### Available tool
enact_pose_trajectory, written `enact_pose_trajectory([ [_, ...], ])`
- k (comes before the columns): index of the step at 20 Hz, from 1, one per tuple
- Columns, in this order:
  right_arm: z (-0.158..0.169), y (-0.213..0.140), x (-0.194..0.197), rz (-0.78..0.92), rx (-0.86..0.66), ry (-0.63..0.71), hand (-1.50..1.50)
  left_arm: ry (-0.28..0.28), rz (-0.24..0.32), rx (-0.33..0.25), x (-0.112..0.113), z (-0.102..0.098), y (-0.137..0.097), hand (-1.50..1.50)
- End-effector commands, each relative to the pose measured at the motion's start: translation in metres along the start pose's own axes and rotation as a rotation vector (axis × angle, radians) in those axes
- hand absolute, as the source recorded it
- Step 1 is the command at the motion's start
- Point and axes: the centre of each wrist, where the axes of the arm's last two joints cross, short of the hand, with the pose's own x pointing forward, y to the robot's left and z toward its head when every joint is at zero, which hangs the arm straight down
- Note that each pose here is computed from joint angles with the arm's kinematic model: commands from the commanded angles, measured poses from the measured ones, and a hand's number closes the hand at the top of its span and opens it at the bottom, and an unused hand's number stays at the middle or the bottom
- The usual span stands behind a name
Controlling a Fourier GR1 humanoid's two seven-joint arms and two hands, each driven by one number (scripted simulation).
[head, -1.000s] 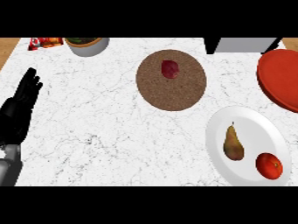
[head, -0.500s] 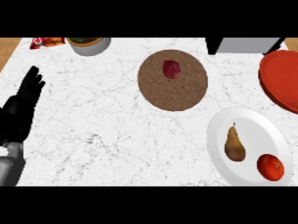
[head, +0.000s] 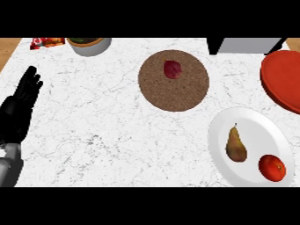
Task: Pick the tomato from the plate and place it in the bowl
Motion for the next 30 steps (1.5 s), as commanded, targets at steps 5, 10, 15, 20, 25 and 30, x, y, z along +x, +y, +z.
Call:
enact_pose_trajectory([
  [5,-0.024,0.033,-0.002,0.045,0.153,-0.023,-1.5,0.012,-0.015,0.011,-0.02,0.002,0.018,0.0],
  [10,-0.026,0.046,-0.004,0.106,0.001,-0.047,-1.5,0.005,0.007,0.01,-0.012,0.006,-0.011,0.0],
  [15,-0.023,0.058,0.001,0.086,-0.016,-0.041,-1.5,0.005,-0.011,0.01,-0.004,0.006,0.025,0.0],
  [20,-0.054,0.08,0.014,0.088,0.099,-0.038,-1.5,0.014,0.006,0.011,-0.007,-0.001,0.008,0.0],
  [25,-0.033,0.104,-0.006,0.106,0.101,-0.027,-1.5,0.008,-0.005,0.017,-0.025,-0.013,0.008,0.0],
  [30,-0.021,0.107,-0.032,0.073,0.08,-0.023,-1.5,0.002,-0.014,0.006,0.003,0.003,0.008,0.0],
])
